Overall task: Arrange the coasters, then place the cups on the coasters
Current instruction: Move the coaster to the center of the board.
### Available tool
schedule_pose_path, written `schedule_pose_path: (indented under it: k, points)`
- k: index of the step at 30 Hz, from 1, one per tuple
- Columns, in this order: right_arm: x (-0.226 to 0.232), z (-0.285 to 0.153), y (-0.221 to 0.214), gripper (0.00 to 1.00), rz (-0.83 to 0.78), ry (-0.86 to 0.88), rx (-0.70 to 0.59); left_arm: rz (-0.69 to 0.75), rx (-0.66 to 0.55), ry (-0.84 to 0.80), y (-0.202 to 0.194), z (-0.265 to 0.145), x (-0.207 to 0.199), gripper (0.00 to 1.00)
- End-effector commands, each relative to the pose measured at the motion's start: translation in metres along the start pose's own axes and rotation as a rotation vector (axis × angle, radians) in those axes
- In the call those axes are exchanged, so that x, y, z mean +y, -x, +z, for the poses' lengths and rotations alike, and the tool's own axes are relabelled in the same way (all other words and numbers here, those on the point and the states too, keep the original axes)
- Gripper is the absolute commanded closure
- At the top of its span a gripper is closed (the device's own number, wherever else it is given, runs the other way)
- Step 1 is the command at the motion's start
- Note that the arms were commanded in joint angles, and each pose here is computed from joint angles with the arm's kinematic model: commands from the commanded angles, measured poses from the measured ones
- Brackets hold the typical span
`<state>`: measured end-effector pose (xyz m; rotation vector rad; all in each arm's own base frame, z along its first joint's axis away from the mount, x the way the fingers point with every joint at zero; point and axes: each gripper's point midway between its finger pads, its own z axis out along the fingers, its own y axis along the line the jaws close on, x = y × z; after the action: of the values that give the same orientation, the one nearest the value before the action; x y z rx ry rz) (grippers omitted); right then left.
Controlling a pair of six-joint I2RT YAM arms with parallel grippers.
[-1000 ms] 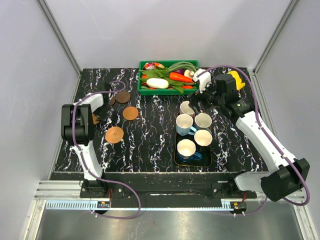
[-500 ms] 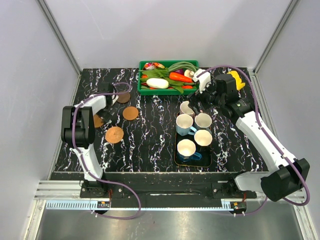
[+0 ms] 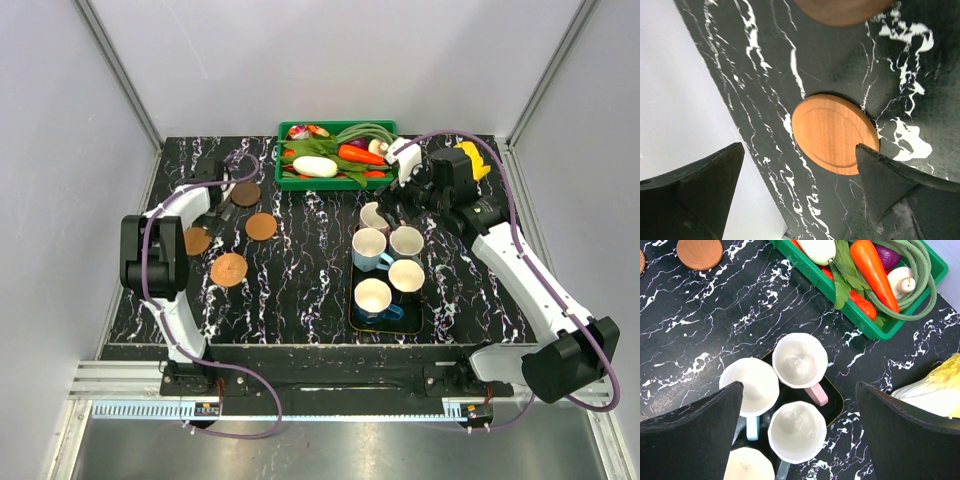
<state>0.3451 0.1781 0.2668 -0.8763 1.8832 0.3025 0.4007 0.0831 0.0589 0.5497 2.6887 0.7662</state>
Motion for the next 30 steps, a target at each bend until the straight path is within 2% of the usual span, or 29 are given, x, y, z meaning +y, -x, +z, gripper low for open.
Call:
schedule_pose_path:
  k: [1, 8, 14, 24, 30]
  points:
    - [-0.004, -0.008, 0.016, 0.00, -0.017, -0.016, -0.063, -0.127, -0.219, 0.047, 0.053, -0.048, 0.035, 0.01]
    - [-0.004, -0.008, 0.016, 0.00, -0.020, -0.019, -0.063, 0.043, -0.314, -0.003, 0.087, -0.074, -0.015, 0.01]
    - [-0.004, -0.011, 0.018, 0.00, -0.019, -0.022, -0.067, 0.143, -0.319, -0.006, 0.109, -0.069, -0.053, 0.01]
    - [-0.005, -0.013, 0.019, 0.00, -0.020, -0.021, -0.076, 0.250, -0.279, -0.041, 0.109, -0.050, -0.092, 0.01]
    - [-0.004, -0.014, 0.020, 0.00, -0.019, -0.021, -0.080, 0.251, -0.285, -0.055, 0.110, -0.049, -0.100, 0.01]
